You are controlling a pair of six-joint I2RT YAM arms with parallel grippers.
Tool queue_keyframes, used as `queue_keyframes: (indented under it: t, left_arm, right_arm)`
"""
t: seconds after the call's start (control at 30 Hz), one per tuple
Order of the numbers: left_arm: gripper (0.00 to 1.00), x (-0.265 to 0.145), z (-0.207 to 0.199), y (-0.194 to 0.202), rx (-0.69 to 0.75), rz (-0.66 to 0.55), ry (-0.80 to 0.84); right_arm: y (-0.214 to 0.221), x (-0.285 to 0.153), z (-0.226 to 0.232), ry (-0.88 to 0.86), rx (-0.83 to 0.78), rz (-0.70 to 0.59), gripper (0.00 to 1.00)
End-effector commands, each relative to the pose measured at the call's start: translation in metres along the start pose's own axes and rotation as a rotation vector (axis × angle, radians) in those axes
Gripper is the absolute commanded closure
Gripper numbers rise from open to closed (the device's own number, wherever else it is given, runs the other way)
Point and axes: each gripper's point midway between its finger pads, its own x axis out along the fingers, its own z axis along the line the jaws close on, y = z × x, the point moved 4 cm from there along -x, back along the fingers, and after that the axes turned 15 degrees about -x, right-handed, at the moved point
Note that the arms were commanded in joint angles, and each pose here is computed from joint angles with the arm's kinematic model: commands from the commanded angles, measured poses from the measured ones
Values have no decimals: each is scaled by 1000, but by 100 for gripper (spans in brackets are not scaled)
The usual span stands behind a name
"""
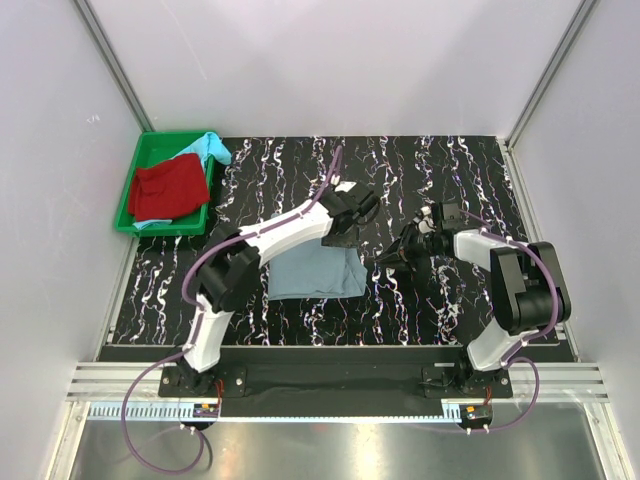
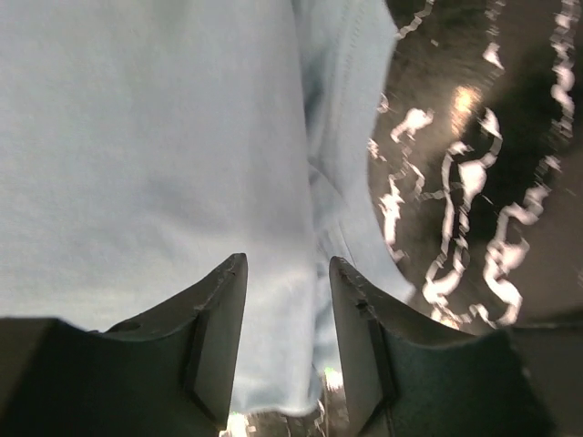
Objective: Fold and stack the t-shirts
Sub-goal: Fold the tshirt
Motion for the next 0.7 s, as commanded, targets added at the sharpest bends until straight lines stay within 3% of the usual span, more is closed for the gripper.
queue_keyframes:
  t: [0.0, 0.5, 0.63, 0.67]
  left_arm:
    - [52, 1, -7, -19, -8, -109, -51]
    - [60, 41, -11, 1, 10, -17, -103]
    - [76, 42, -13, 2, 11, -7, -92]
    - [88, 40, -14, 0, 9, -4, -86]
  right_arm:
    - [-9, 0, 12, -45, -58, -2, 74]
    - [-17, 8, 12, -79, -47, 15, 74]
    - [-18, 13, 11, -84, -36, 26, 74]
    - [-18, 15, 12, -87, -39, 31, 74]
